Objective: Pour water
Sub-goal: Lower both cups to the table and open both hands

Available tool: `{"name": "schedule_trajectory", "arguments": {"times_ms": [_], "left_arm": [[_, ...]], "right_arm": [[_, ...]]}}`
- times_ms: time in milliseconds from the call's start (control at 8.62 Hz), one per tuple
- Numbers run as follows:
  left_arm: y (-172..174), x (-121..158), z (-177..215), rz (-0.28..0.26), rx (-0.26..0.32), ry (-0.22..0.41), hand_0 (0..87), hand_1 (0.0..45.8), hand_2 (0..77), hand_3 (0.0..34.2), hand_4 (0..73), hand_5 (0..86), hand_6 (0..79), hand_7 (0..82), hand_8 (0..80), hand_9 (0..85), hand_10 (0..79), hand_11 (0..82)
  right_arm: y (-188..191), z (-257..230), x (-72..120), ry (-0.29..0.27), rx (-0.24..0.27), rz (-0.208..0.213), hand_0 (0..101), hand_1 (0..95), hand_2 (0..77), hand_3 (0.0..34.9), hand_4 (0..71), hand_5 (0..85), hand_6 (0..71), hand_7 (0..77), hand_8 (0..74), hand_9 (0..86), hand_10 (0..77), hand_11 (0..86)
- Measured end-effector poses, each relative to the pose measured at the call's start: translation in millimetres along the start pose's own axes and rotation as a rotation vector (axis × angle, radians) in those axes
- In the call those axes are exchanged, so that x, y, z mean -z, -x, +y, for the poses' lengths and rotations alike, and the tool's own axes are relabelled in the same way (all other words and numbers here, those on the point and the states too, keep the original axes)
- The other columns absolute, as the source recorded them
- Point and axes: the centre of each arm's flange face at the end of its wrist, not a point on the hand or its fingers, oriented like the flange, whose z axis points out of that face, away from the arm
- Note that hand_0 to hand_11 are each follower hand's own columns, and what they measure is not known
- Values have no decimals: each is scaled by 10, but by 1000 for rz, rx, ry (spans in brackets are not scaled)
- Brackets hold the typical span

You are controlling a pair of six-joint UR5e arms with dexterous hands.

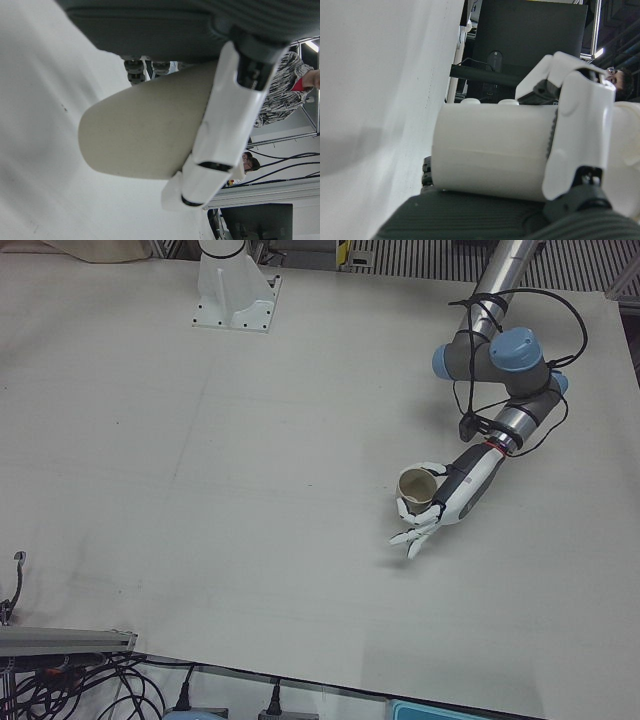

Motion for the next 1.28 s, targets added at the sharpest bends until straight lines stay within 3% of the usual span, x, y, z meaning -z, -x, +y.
{"name": "schedule_trajectory", "arguments": {"times_ms": [116,232,348,464,580,696,812,928,1043,1159,1275], "left_arm": [[52,38,-112,-5,-3,-9,806,305,262,2,267,562,147,131,38,11,54,120],[92,74,-201,-9,-4,-18,805,305,262,2,267,562,147,131,38,11,54,120],[121,113,-261,-13,-14,-28,807,305,262,2,267,562,147,131,38,11,54,120],[139,146,-298,-16,-26,-35,804,305,262,2,267,562,147,131,38,11,54,93],[156,188,-330,-19,-37,-42,803,305,262,4,267,562,114,87,16,11,11,38],[173,221,-357,-23,-47,-48,793,305,262,2,267,562,104,76,5,11,5,22],[191,247,-394,-25,-55,-53,744,305,262,3,267,562,87,76,5,11,5,22],[210,271,-439,-28,-58,-60,744,305,262,3,267,562,87,76,5,11,5,22],[226,290,-476,-29,-60,-63,656,305,262,2,262,562,87,60,5,11,5,22],[236,302,-499,-31,-61,-65,641,289,273,1,262,562,82,60,5,11,5,16],[241,311,-511,-31,-61,-66,632,333,295,0,240,382,87,44,5,11,5,16]], "right_arm": [[-8,0,13,0,-7,-2,610,175,595,122,142,240,627,556,513,567,44,142],[8,1,25,1,-16,-5,617,175,595,121,158,240,627,556,513,567,55,125],[27,8,27,5,-27,-9,628,175,595,122,158,136,622,551,502,562,0,11],[41,17,20,11,-35,-13,549,202,529,159,0,33,480,436,305,393,0,11],[52,30,12,17,-41,-15,549,202,529,159,0,33,480,436,305,393,0,11],[54,40,6,20,-44,-16,533,180,458,204,0,49,360,316,147,267,0,5],[54,47,2,22,-45,-17,532,207,311,238,0,49,229,196,0,120,0,5],[63,48,0,23,-45,-19,531,185,180,236,0,49,93,76,0,11,0,11],[77,47,-1,22,-45,-21,529,207,16,229,0,49,5,11,0,5,0,11],[93,51,-7,23,-46,-24,529,207,16,229,0,49,5,11,0,5,0,11],[98,57,-12,25,-47,-25,529,207,11,230,0,49,16,11,0,5,0,5]]}}
